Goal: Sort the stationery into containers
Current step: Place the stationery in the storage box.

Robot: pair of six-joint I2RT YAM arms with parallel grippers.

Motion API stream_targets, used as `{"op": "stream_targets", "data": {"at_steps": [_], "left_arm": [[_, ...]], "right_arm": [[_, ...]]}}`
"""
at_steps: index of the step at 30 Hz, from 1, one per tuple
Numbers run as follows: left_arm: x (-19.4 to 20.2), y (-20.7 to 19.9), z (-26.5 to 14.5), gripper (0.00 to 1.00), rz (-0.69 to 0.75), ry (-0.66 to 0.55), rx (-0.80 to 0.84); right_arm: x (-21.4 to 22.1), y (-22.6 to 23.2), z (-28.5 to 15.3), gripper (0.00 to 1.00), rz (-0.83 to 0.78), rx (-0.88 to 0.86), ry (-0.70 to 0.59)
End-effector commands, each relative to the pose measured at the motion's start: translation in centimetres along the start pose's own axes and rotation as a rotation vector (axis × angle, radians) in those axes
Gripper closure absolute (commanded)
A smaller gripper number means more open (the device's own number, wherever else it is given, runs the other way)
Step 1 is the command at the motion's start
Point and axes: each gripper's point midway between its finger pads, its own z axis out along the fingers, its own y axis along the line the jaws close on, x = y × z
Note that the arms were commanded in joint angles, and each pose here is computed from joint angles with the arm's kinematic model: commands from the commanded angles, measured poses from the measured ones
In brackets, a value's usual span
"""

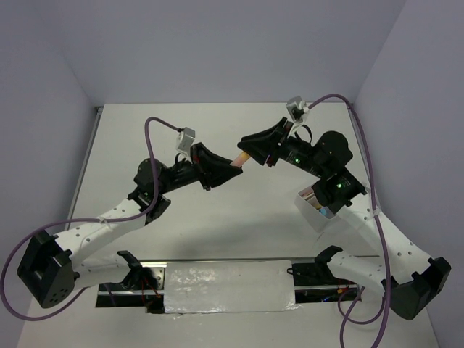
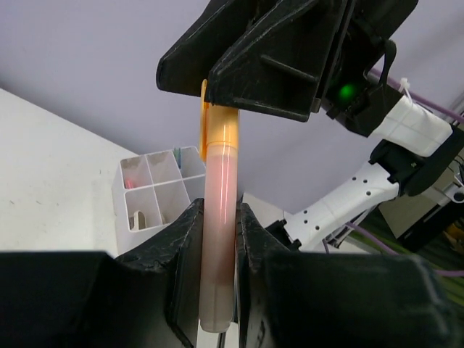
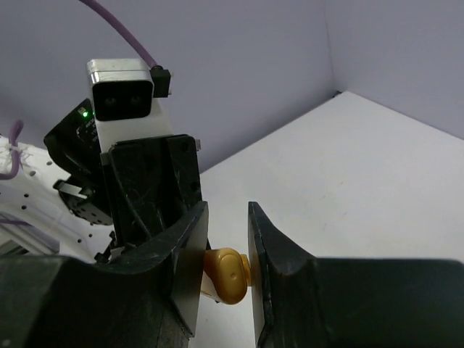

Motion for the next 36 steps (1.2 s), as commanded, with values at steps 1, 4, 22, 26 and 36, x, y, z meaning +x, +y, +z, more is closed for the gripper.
{"op": "stream_targets", "data": {"at_steps": [1,4,22,26,36], "left_arm": [[-2.7,-1.3,1.0,1.0,0.026,-0.097,0.012],[-2.6,-1.8,1.0,1.0,0.029,-0.094,0.043],[-1.9,-5.7,-0.6,1.0,0.087,-0.08,0.243],[-2.0,-5.8,-0.6,1.0,0.083,-0.086,0.25],[-1.9,-6.5,-0.7,1.0,0.087,-0.074,0.291]], "right_arm": [[-1.8,3.3,0.2,0.75,0.003,-0.139,-0.06],[-1.9,3.5,0.2,0.67,0.008,-0.146,-0.066],[-1.8,5.9,-4.3,0.55,-0.057,-0.354,0.022],[-0.8,5.9,-4.7,0.46,-0.086,-0.366,0.059],[-0.1,5.1,-4.5,0.64,-0.067,-0.343,0.069]]}}
